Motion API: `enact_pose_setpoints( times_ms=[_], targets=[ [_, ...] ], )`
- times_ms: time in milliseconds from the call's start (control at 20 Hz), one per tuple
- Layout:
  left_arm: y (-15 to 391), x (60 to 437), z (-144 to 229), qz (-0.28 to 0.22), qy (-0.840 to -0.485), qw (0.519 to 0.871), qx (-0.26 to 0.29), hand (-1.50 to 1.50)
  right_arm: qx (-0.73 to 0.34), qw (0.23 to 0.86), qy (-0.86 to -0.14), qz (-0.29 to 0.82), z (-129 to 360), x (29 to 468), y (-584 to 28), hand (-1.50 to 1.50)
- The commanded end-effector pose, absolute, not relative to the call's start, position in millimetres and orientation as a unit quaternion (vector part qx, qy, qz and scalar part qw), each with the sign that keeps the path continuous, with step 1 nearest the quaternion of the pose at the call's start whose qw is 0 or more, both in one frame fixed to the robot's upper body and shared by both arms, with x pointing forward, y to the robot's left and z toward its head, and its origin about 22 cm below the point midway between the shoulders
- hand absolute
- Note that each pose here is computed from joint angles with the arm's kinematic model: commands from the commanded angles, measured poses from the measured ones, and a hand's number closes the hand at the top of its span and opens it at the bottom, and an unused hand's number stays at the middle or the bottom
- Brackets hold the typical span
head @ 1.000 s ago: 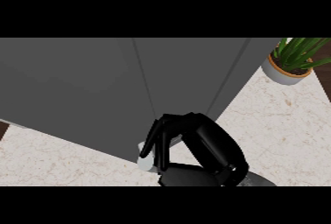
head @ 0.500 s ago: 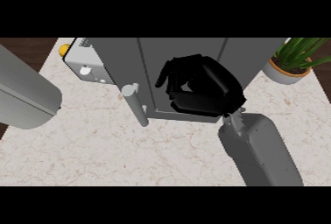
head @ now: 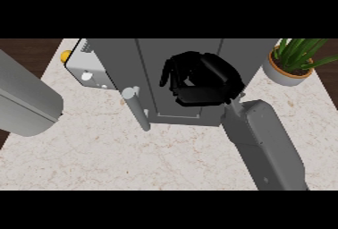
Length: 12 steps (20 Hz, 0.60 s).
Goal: Pick up the bottled water, place it into the cabinet and close the cabinet
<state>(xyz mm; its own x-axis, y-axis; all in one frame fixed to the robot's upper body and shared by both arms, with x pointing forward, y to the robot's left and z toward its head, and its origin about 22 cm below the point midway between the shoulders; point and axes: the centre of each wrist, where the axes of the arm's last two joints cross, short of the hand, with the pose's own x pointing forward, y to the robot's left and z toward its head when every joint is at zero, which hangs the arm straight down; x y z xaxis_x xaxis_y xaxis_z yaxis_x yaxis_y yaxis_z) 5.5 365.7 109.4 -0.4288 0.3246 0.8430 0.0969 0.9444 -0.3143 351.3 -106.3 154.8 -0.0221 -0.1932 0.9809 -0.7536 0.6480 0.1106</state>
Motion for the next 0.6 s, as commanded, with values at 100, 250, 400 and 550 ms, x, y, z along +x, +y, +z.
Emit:
enact_pose_setpoints(
  times_ms=[100, 250, 400, 550],
  targets=[
    [368, -3, 111, 0.112, -0.831, 0.528, -0.135, -1.5, 0.331, 0.631, -0.669, 0.212, 162, 376, -81, 1.5],
    [379, 0, 106, 0.104, -0.832, 0.527, -0.14, -1.5, 0.356, 0.623, -0.664, 0.207, 160, 383, -83, 1.5],
    [371, 8, 108, 0.101, -0.829, 0.531, -0.144, -1.5, 0.367, 0.622, -0.656, 0.218, 173, 380, -72, 1.5],
    [363, 7, 119, 0.107, -0.829, 0.53, -0.143, -1.5, 0.368, 0.624, -0.65, 0.232, 168, 379, -71, 1.5]
  ],
)
